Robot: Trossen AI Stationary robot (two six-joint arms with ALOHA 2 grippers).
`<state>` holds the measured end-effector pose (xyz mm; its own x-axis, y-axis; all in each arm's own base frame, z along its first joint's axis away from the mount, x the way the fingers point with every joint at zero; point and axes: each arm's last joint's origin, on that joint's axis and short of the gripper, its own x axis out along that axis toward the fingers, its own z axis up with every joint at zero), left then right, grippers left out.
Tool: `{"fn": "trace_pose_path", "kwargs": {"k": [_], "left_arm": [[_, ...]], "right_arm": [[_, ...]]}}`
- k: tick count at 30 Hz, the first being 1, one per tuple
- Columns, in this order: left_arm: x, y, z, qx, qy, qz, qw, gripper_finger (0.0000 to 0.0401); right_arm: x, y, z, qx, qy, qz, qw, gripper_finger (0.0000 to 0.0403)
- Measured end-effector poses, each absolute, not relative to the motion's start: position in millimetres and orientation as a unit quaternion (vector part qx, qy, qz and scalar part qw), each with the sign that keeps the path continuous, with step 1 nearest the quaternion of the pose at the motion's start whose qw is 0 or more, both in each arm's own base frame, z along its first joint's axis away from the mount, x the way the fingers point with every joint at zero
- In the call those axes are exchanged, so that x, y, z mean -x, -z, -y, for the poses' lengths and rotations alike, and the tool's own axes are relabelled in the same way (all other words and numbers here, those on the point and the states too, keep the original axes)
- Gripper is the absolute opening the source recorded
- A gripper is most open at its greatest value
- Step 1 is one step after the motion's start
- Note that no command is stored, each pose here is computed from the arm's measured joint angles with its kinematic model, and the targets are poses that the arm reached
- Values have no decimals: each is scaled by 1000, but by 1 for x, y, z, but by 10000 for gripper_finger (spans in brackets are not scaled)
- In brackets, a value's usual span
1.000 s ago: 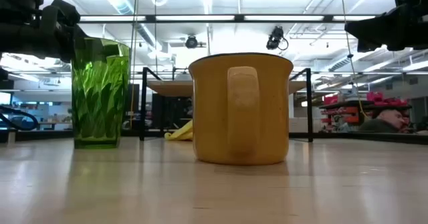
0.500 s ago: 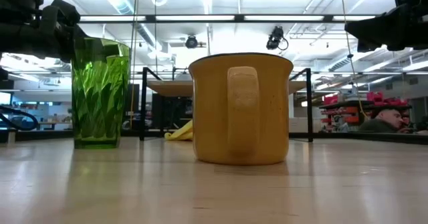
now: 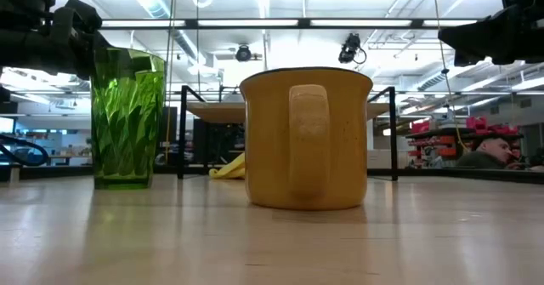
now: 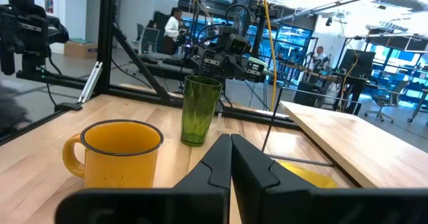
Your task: Stack small to large cups/mugs on shelf
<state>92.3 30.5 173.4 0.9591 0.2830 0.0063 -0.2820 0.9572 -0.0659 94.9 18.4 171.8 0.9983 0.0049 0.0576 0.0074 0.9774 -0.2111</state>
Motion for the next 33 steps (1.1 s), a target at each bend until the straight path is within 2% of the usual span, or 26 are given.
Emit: {"fn": "trace_pose_path", "kwargs": {"k": [33], "left_arm": [[-92, -175, -30, 38, -142, 15, 989, 39]], "right_arm": [[-95, -172, -18, 107, 1, 29, 994, 14]]}}
